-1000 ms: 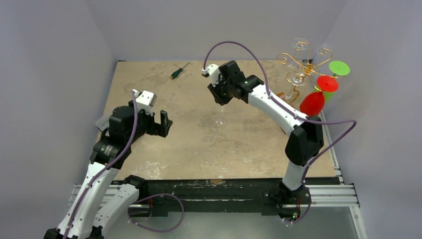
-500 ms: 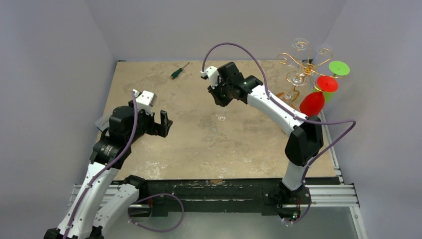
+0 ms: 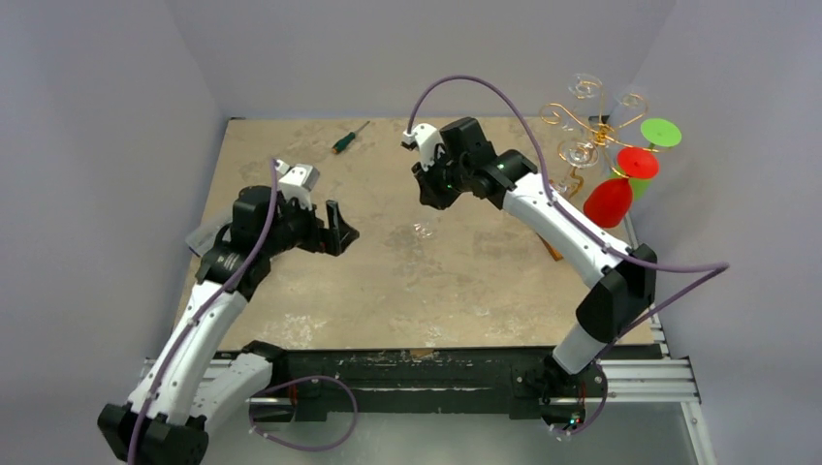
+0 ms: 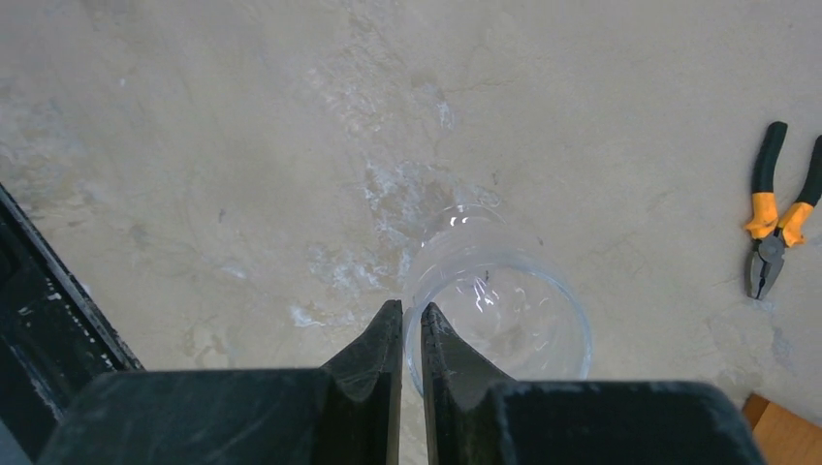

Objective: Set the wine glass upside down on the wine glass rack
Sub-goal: Turn the wine glass upside down at the wine rack.

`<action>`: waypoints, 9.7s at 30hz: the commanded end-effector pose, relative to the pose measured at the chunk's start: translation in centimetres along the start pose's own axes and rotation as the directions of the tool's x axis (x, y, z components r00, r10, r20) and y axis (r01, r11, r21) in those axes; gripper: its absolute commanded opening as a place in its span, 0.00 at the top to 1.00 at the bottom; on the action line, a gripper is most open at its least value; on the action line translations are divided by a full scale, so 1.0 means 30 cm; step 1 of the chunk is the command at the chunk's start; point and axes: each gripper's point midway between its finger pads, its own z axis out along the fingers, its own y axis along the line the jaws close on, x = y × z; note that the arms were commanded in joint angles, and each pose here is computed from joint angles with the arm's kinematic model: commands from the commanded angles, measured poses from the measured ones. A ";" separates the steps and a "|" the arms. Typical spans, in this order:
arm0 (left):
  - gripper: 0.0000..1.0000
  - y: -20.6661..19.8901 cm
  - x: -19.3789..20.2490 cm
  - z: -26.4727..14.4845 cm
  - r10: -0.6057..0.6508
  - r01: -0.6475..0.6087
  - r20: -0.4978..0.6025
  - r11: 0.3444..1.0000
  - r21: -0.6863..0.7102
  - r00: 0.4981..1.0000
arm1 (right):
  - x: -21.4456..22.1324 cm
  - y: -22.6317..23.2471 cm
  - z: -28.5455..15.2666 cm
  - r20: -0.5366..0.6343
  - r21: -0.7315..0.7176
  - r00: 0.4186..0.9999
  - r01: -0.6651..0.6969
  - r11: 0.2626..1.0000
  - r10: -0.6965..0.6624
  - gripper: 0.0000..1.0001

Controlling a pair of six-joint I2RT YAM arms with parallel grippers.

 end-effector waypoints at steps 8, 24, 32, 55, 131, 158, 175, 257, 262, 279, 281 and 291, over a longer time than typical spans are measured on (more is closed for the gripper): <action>0.03 -0.106 0.002 0.223 -0.546 0.544 -0.089 0.782 0.304 0.833 | -0.092 0.094 -0.205 0.190 -0.074 0.982 0.025 0.997 -0.011 0.93; 0.03 -0.103 0.132 0.384 -0.722 0.728 -0.160 0.608 0.318 0.673 | -0.066 0.144 -0.242 0.207 -0.140 0.978 0.016 0.990 0.013 0.93; 0.07 -0.122 0.139 0.487 -0.779 0.783 -0.186 0.518 0.345 0.598 | -0.066 0.147 -0.245 0.211 -0.146 0.977 0.016 0.989 0.016 0.93; 0.53 -0.200 0.204 0.589 -0.835 0.859 -0.318 0.306 0.410 0.449 | -0.079 0.171 -0.233 0.211 -0.192 0.977 0.011 0.981 0.030 0.94; 1.00 0.103 -0.151 -0.146 -0.062 0.092 0.157 0.977 -0.192 0.986 | -0.050 0.156 -0.902 0.493 -0.063 0.853 0.232 0.971 -0.171 0.20; 1.00 -0.294 -0.300 -0.152 0.756 -0.778 0.380 0.614 -0.133 0.532 | -0.113 0.132 -0.892 0.512 -0.101 0.854 0.163 0.981 -0.089 0.20; 1.00 -0.582 -0.367 -0.036 0.918 -0.926 0.395 0.170 -0.336 0.025 | -0.168 0.118 -0.817 0.514 -0.331 0.808 -0.123 0.936 0.288 0.19; 0.23 -0.698 -0.385 -0.128 0.847 -0.841 0.528 0.328 -0.430 0.061 | -0.301 0.016 -0.755 0.190 -0.709 0.562 -0.488 0.509 0.805 1.00; 0.11 -0.586 -0.392 -0.244 0.775 -0.796 0.580 0.506 -0.332 0.251 | -0.311 -0.041 -0.820 0.244 -0.687 0.518 -0.504 0.524 0.820 1.00; 0.00 -0.147 -0.207 -0.311 0.671 -0.588 0.373 0.741 -0.324 0.641 | -0.254 -0.312 -0.898 0.347 -0.608 0.282 -0.658 0.444 0.894 1.00; 0.00 -0.137 -0.191 -0.302 0.673 -0.586 0.370 0.740 -0.331 0.641 | -0.246 -0.328 -0.905 0.360 -0.598 0.266 -0.670 0.440 0.894 1.00; 0.00 -0.124 -0.151 -0.265 0.689 -0.602 0.334 0.725 -0.336 0.643 | -0.188 -0.392 -0.925 0.400 -0.549 0.199 -0.730 0.408 0.895 1.00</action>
